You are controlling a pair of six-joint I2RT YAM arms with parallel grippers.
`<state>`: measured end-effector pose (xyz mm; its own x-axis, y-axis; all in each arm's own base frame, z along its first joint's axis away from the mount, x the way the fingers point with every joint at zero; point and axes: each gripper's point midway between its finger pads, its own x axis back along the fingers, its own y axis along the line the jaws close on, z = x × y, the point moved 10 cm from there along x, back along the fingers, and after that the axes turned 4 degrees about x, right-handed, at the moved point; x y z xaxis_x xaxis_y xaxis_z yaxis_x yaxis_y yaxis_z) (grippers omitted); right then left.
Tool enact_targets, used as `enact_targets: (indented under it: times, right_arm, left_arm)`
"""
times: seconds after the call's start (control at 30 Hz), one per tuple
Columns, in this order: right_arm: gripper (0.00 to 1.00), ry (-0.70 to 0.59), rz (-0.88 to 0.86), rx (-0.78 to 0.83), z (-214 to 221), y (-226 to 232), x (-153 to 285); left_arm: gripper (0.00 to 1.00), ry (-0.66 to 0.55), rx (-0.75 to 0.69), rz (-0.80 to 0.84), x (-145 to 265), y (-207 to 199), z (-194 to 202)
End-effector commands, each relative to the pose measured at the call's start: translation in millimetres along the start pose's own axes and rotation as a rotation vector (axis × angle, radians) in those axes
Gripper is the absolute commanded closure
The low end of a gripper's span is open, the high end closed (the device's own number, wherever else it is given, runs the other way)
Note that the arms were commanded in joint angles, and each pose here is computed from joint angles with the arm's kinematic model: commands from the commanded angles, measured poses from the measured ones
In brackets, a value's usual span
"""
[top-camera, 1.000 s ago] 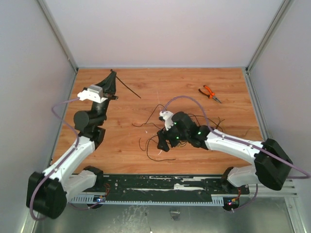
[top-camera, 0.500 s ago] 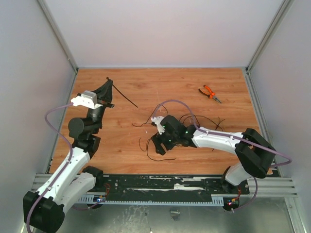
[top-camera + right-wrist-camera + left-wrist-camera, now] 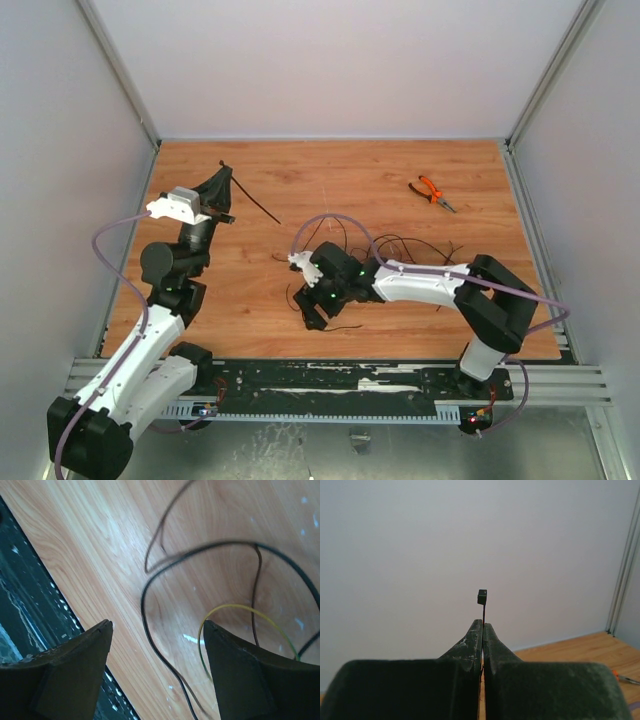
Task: Zip-tie the wires
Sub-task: Adjust the cable at the center of the board.
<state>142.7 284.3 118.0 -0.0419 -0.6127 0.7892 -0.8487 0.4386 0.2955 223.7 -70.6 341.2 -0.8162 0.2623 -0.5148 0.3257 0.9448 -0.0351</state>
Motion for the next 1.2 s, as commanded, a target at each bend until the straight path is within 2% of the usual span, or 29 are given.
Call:
enact_targets:
  times: [0.0, 0.23, 0.47, 0.53, 0.7, 0.9, 1.07, 1.17]
  right_arm:
    - [0.25, -0.057, -0.065, 0.056, -28, 13, -9]
    - [0.25, -0.159, -0.112, 0.062, -81, 18, -34]
    - [0.26, -0.201, -0.063, 0.115, -124, 10, -60]
    - [0.26, -0.212, -0.019, 0.124, -128, 8, -53]
    - [0.25, -0.228, 0.062, 0.09, -110, -1, -13]
    - [0.23, -0.19, 0.113, 0.05, -64, 5, 33]
    - [0.23, -0.143, 0.207, -0.105, -22, 8, 66]
    - [0.24, -0.17, 0.29, -0.232, -2, 1, 85]
  left_arm:
    - [1.0, -0.02, -0.004, -0.013, 1, 2, -7]
    - [1.0, -0.025, 0.005, -0.009, 3, 1, -15]
    - [1.0, -0.026, 0.001, -0.012, 5, 2, -19]
    - [1.0, -0.029, 0.002, -0.015, 5, 2, -21]
    - [1.0, -0.042, 0.027, -0.017, 5, 1, -25]
    - [1.0, -0.052, 0.062, -0.014, 4, 0, -25]
    - [1.0, -0.046, 0.058, -0.017, 5, 1, -24]
    - [1.0, -0.043, 0.062, -0.016, 6, 0, -23]
